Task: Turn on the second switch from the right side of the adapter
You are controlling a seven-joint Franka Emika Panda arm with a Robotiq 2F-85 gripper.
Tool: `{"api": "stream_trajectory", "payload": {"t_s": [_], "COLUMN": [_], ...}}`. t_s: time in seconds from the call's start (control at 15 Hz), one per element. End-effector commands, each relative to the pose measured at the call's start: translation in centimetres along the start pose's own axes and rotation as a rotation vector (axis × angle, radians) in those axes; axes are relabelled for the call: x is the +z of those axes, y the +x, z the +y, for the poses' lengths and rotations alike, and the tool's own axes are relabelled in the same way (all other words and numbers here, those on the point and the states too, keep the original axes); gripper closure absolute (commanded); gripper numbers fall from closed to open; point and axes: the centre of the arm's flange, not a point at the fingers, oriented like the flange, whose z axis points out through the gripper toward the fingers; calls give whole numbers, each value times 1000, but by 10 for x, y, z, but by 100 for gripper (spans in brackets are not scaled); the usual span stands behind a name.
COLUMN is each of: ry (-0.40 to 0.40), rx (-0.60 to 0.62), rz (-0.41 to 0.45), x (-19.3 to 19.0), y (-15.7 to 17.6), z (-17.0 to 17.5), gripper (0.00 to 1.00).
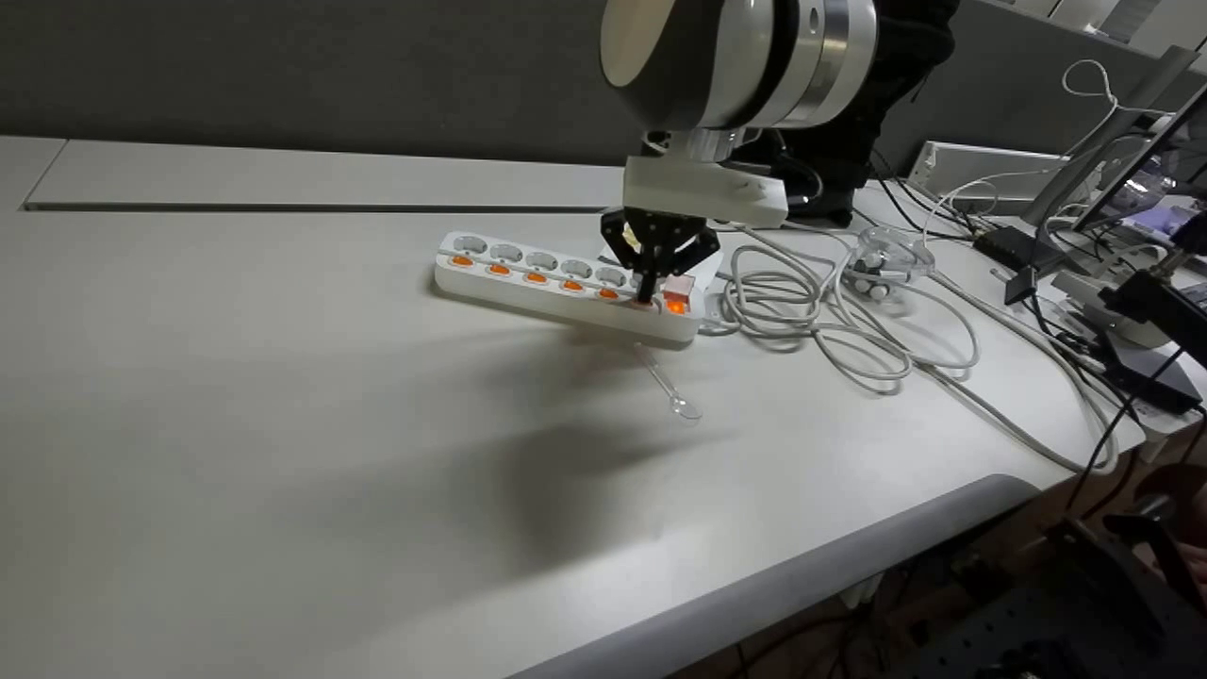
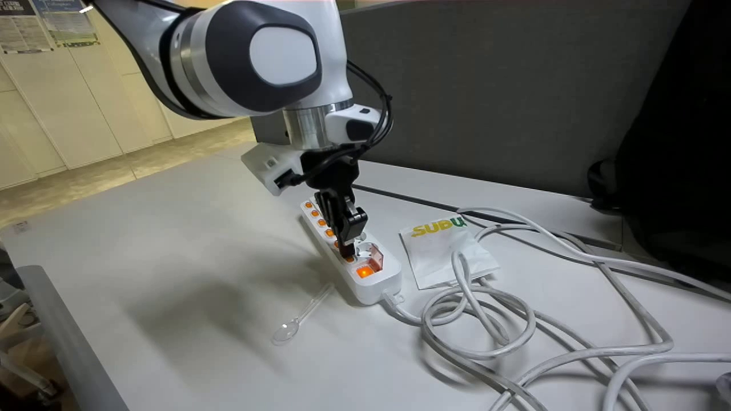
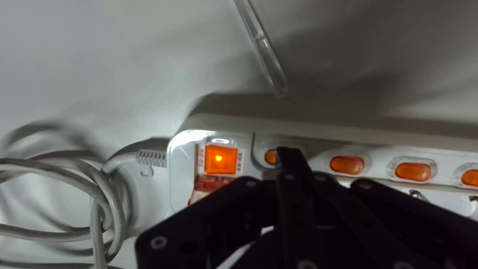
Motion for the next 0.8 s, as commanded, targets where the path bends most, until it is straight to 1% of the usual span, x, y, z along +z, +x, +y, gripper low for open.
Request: {"api": "stream_trajectory", "payload": {"t_s": [0.0,0.73], "ry": [9,12], "rx": [19,3], "rz": [-6,-11], "x": [3,5], "y": [8,1], "z": [-4,-14], "gripper": [100,100]}}
